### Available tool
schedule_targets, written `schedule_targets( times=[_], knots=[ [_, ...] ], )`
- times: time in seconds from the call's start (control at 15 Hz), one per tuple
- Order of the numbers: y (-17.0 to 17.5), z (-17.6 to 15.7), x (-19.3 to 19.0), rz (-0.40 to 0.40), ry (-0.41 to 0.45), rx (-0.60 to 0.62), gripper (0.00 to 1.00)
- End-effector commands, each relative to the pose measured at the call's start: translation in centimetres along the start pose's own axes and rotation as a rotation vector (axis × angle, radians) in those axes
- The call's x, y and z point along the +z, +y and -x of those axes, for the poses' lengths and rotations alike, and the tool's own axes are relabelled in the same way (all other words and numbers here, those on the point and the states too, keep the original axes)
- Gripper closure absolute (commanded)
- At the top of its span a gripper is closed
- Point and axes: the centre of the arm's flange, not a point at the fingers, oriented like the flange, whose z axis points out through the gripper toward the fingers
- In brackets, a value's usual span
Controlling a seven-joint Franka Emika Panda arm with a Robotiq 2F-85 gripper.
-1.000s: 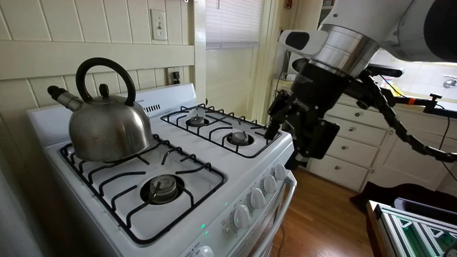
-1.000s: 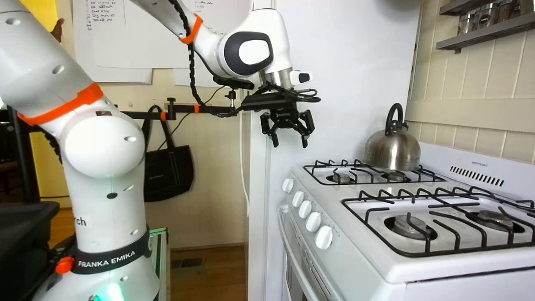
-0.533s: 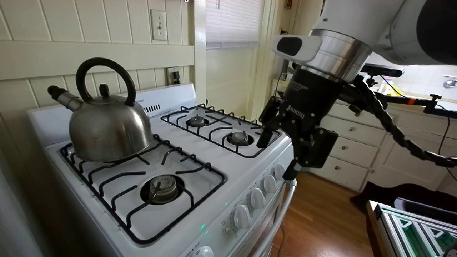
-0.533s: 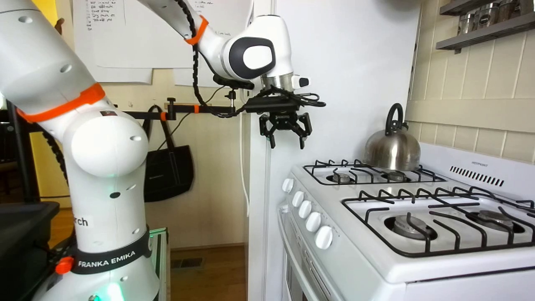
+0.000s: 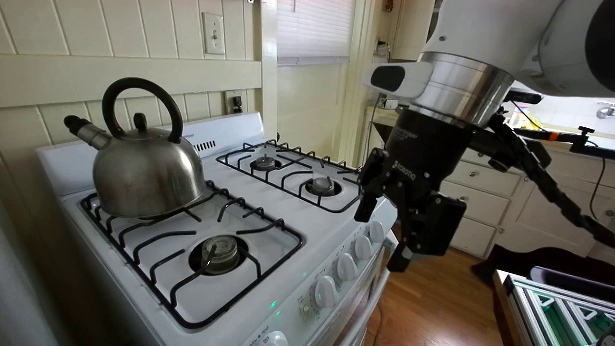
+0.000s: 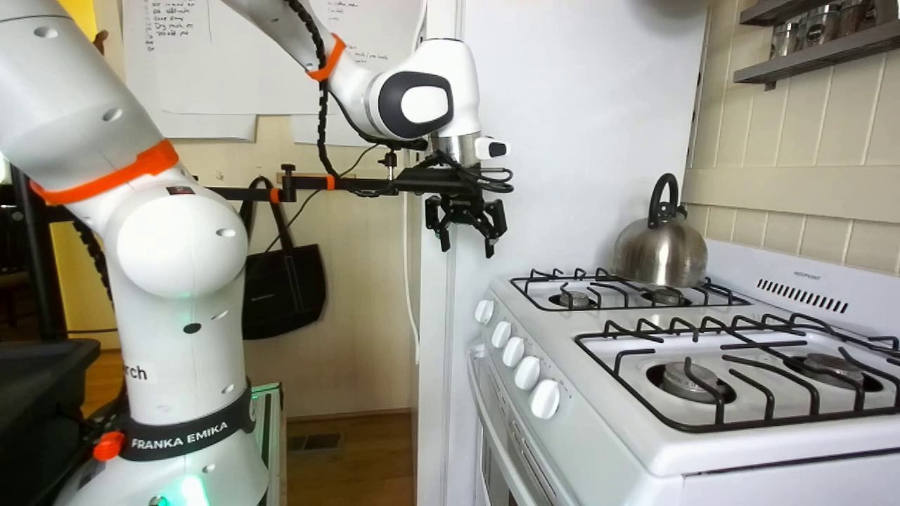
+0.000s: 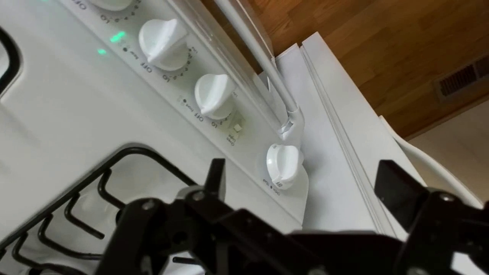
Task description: Turn on the stove
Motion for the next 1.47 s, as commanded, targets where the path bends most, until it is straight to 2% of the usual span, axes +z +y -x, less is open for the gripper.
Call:
schedule_targets(
  times=[0.0, 0.2, 0.27, 0.6, 1.07, 1.4],
  knots=[
    [-2.1, -0.2, 0.7, -0.044, -0.036, 0.123, 0.0],
    [-2.8, -0.8, 1.6, -0.048, -0.001, 0.22, 0.0],
    [-2.1, -0.6, 0.6, -0.035, -0.018, 0.15, 0.0],
    [-2.1, -0.7, 0.5, -0.033, -0.015, 0.154, 0.0],
    [-3.2, -2.1, 3.9, -0.047, -0.096, 0.444, 0.0],
    [-3.6, -2.7, 7.0, -0.05, -0.088, 0.565, 0.0]
  ],
)
